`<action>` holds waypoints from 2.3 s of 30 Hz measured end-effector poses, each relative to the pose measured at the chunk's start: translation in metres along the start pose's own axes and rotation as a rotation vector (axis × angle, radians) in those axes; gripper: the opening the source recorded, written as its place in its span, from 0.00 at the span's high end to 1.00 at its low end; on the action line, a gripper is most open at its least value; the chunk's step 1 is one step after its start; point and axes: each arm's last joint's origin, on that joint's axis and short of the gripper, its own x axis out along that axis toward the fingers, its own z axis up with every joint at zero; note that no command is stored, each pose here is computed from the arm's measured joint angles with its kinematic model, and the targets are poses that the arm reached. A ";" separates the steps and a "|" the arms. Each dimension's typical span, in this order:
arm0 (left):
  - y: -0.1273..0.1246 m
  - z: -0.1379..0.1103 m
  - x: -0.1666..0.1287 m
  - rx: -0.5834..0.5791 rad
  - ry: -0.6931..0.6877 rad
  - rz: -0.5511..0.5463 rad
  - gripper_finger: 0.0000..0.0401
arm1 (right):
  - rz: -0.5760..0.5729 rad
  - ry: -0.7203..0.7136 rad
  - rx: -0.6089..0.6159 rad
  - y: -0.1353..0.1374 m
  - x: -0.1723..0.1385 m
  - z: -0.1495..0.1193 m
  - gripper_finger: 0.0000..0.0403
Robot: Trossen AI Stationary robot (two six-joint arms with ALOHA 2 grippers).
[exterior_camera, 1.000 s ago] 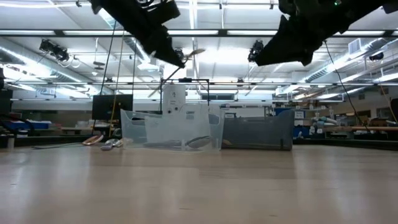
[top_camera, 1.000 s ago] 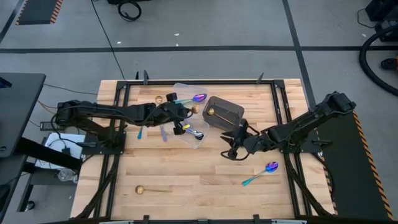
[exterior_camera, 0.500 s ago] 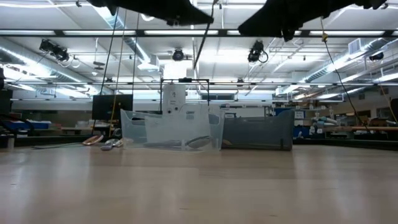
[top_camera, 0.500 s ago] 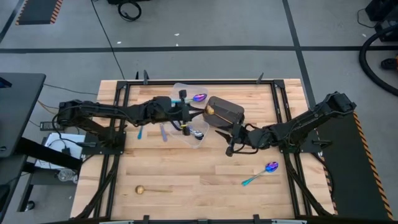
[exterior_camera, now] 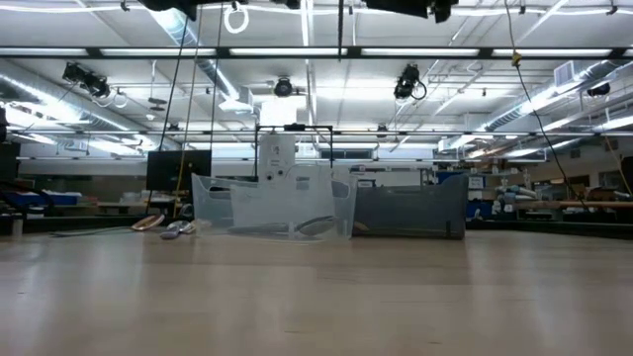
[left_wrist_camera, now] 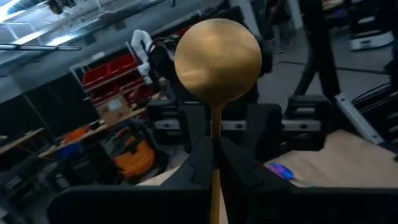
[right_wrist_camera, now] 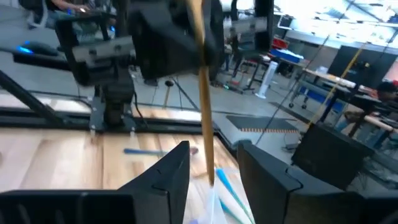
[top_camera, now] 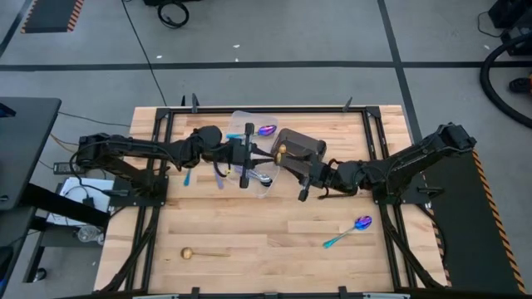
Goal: Sort silverware by color (type)
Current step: Put the gold spoon into the black bin
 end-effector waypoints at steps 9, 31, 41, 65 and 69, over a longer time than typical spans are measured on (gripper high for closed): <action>0.003 0.010 -0.001 -0.039 -0.109 0.010 0.96 | 0.082 -0.010 -0.052 -0.014 0.015 0.017 0.61; 0.005 0.013 0.006 -0.014 -0.268 0.038 0.95 | 0.228 -0.215 -0.111 -0.043 0.032 0.033 0.74; 0.009 0.010 0.006 -0.015 -0.265 0.053 0.95 | 0.220 -0.189 -0.107 -0.043 0.033 0.031 0.94; 0.017 0.003 -0.013 -0.122 0.027 0.022 0.54 | 0.128 -0.080 -0.080 -0.045 0.024 0.030 0.92; 0.017 0.001 -0.018 -0.165 0.114 0.062 0.55 | 0.062 -0.013 -0.091 -0.050 0.027 0.023 0.92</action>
